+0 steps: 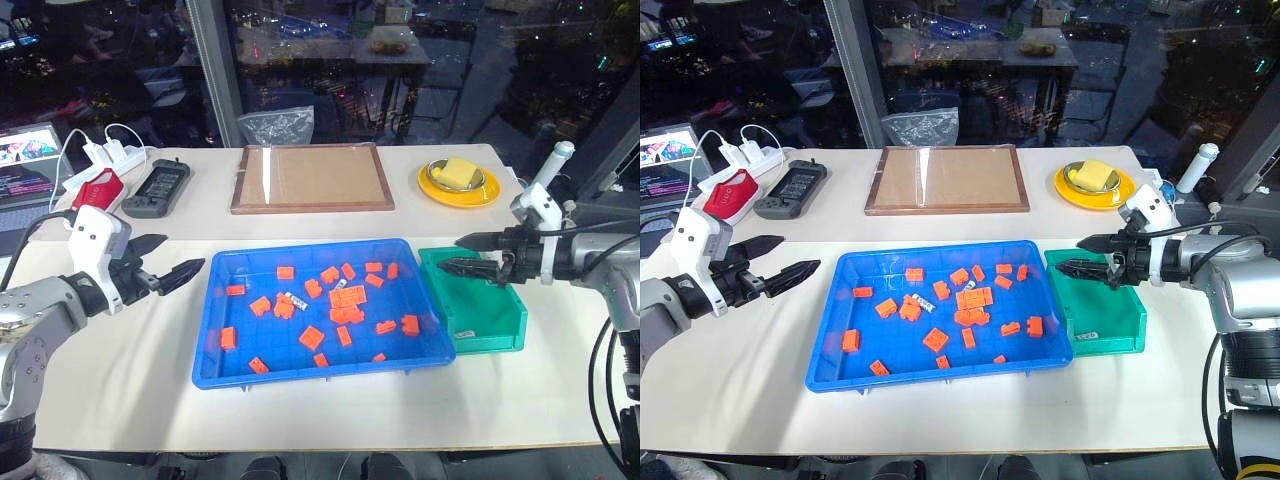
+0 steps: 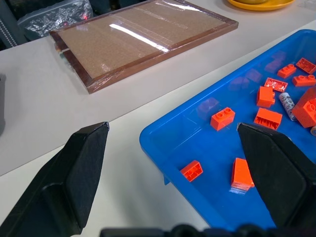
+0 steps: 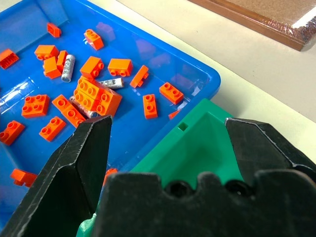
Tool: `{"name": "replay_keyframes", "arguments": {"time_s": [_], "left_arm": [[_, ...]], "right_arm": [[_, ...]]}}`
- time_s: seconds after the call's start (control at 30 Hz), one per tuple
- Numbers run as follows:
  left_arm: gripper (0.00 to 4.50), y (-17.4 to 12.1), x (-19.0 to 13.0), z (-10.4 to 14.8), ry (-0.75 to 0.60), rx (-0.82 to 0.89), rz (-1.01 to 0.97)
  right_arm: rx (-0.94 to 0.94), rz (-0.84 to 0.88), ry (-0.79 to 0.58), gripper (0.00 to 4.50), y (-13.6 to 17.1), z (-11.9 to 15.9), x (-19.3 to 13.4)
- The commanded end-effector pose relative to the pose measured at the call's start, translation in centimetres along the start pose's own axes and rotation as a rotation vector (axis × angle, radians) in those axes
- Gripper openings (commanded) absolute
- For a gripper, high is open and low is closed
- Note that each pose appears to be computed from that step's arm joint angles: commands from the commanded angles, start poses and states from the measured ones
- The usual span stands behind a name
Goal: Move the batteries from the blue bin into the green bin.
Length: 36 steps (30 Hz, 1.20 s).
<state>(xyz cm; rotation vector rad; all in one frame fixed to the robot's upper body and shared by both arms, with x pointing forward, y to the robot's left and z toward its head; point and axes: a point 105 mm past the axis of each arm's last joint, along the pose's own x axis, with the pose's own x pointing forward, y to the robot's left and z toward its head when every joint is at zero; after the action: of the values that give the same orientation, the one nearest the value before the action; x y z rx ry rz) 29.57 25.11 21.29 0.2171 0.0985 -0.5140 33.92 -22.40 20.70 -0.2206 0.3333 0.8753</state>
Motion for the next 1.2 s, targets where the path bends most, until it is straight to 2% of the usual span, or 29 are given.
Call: {"name": "replay_keyframes", "arguments": {"time_s": [0.03,0.23,0.3,0.37,0.47,0.6,0.77,0.93,1.13,1.2], "left_arm": [[4.5,-0.1,0.1,1.6,-0.059,0.035,-0.007],[4.5,-1.2,1.3,3.3,-0.104,0.025,-0.072],[4.5,-3.9,2.2,5.3,-0.095,0.027,-0.247],[4.5,-5.4,2.7,6.2,-0.051,0.038,-0.355],[4.5,-5.7,2.9,5.4,0.067,0.068,-0.396],[4.5,-8.1,2.3,5.0,0.118,0.132,-0.589],[4.5,-7.6,2.7,3.4,0.197,0.173,-0.587],[4.5,-7.5,2.0,2.6,0.226,0.206,-0.583],[4.5,-7.8,1.0,2.4,0.222,0.195,-0.552],[4.5,-8.1,0.6,2.2,0.223,0.191,-0.553]], "right_arm": [[-0.052,-0.032,-0.036,4.26,-0.3,0.9,-0.6],[-0.1,-0.066,-0.031,4.26,-0.4,0.8,-0.6],[-0.15,0.001,0.042,4.26,1.4,0.9,-0.2],[-0.171,0.061,0.048,4.26,3.1,1.6,0.3],[-0.197,0.078,0.047,4.26,4.0,2.4,0.7],[-0.265,0.208,0.104,4.26,7.0,2.6,1.9],[-0.351,0.246,0.173,4.26,7.9,2.1,4.5],[-0.447,0.264,0.16,4.26,8.2,3.2,8.0],[-0.476,0.388,0.236,4.26,9.4,1.6,10.4],[-0.473,0.43,0.257,3.75,10.0,0.7,10.8]]}}
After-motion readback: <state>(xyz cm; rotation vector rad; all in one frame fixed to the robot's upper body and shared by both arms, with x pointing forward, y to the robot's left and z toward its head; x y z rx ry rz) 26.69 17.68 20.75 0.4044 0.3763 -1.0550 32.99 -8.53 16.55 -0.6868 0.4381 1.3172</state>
